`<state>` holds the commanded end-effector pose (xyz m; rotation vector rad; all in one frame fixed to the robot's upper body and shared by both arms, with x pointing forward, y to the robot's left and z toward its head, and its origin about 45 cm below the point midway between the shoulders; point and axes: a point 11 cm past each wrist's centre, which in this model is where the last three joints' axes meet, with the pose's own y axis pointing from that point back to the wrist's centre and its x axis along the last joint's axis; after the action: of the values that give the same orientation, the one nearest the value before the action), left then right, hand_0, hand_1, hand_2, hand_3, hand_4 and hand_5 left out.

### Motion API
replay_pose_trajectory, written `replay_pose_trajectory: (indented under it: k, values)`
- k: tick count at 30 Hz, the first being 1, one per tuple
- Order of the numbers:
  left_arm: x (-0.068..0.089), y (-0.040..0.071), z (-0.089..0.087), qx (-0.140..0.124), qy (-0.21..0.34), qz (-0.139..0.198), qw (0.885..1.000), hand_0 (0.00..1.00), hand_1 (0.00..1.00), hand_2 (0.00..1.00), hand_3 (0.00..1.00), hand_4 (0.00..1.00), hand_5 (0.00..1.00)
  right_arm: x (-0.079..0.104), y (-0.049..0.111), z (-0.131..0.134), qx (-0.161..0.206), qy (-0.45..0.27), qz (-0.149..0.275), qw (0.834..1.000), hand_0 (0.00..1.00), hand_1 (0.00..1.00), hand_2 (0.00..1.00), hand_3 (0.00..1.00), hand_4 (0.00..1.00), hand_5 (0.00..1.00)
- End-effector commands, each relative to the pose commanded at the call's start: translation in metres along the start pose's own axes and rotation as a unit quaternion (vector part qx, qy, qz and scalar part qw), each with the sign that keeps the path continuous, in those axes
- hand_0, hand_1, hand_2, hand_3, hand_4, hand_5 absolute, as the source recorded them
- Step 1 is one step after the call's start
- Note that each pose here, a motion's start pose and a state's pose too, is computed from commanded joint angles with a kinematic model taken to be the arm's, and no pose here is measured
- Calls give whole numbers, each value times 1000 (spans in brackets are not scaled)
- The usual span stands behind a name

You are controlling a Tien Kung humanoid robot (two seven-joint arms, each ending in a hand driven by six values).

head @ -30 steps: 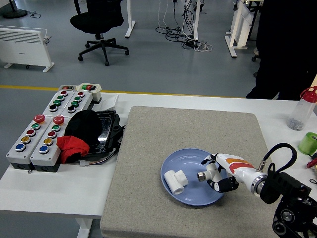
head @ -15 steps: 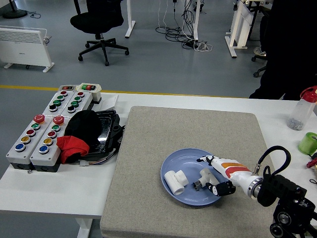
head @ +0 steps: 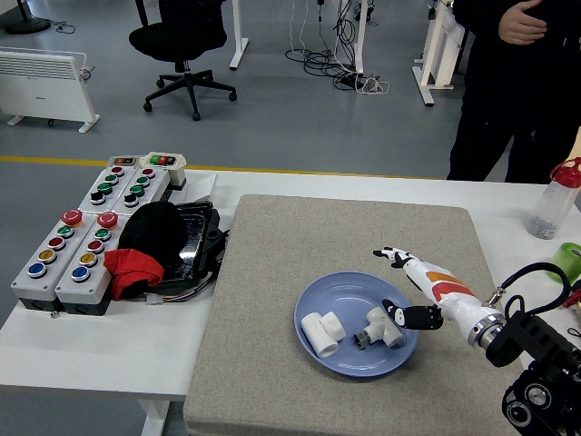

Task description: Pick pipe place plate twice

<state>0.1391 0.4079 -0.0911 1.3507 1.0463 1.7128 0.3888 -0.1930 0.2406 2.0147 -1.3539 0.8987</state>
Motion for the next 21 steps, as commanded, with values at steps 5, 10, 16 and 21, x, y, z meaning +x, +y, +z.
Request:
replay_pose_trajectory:
  k: [5,10,16,21]
  values:
    - [0,0,0,0,-1,0,1000,722,741,724,655,399,998,30,10,16,6,-125,111,986,840,822,950,875,582,296]
    - [0,0,0,0,-2,1,1000,721,741,724,655,399,998,50,24,37,4,-239,178,954,802,797,910,852,567,340]
    - [0,0,-1,0,-5,0,1000,721,741,723,655,399,998,53,44,77,-30,-390,208,897,781,769,860,828,556,416]
    - [0,0,-2,1,-7,0,1000,717,741,723,655,399,998,48,59,101,-51,-491,215,843,766,744,839,801,550,472]
